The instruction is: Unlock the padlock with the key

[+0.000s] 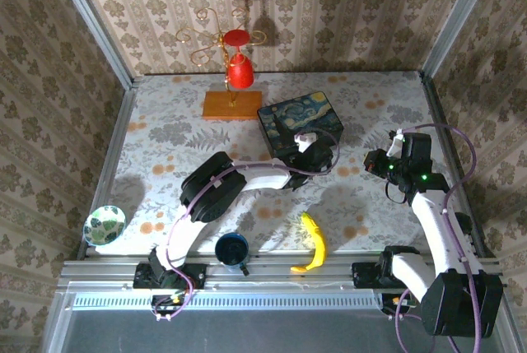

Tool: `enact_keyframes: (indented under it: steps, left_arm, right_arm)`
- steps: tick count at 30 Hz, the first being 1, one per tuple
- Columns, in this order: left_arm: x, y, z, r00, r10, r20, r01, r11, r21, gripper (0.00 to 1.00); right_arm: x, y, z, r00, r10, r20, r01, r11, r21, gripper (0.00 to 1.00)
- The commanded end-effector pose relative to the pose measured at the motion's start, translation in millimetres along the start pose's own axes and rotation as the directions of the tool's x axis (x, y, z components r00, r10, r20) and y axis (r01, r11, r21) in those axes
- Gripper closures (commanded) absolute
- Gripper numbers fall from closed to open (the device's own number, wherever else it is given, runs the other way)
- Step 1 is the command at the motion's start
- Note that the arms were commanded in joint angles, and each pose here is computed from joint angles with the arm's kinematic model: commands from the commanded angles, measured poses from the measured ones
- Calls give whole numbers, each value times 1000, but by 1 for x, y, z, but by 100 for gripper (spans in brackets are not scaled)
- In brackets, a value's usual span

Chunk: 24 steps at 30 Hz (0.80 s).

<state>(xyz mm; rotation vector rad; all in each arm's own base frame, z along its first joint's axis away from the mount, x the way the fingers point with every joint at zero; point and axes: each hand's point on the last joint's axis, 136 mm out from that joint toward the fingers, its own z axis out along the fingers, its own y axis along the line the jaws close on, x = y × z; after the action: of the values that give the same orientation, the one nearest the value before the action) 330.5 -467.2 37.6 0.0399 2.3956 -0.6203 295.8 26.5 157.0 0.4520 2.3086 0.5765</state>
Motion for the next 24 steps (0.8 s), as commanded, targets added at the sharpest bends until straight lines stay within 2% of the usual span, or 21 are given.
enact_keyframes:
  steps: [1, 8, 12, 14, 16, 24]
  left_arm:
    - [4, 22, 19, 1000, -8, -17, 8, 999, -43, 44]
    - [-3, 54, 0, 1000, 5, -4, -6, 980, -199, 41]
    - [-11, 63, -16, 999, 41, 3, -38, 958, -284, 35]
    - [-14, 60, -20, 998, 66, 10, -60, 951, -302, 21]
    - [-16, 50, -19, 996, 86, 9, -80, 954, -288, 14]
    - [-22, 27, -12, 994, 105, -16, -102, 914, -394, 9]
  right_arm:
    - [-3, 5, -1, 1000, 3, 4, -3, 1000, -23, 100]
    - [-3, 6, -1, 1000, 5, 2, -5, 1000, -29, 100]
    - [-2, 5, -1, 1000, 5, -1, -5, 1000, -29, 100]
    - [-2, 5, 0, 1000, 3, -3, -3, 1000, -28, 100]
    - [-2, 5, 0, 1000, 2, -5, -3, 1000, -26, 100]
    - [-2, 6, 0, 1000, -3, -13, 3, 999, -32, 100]
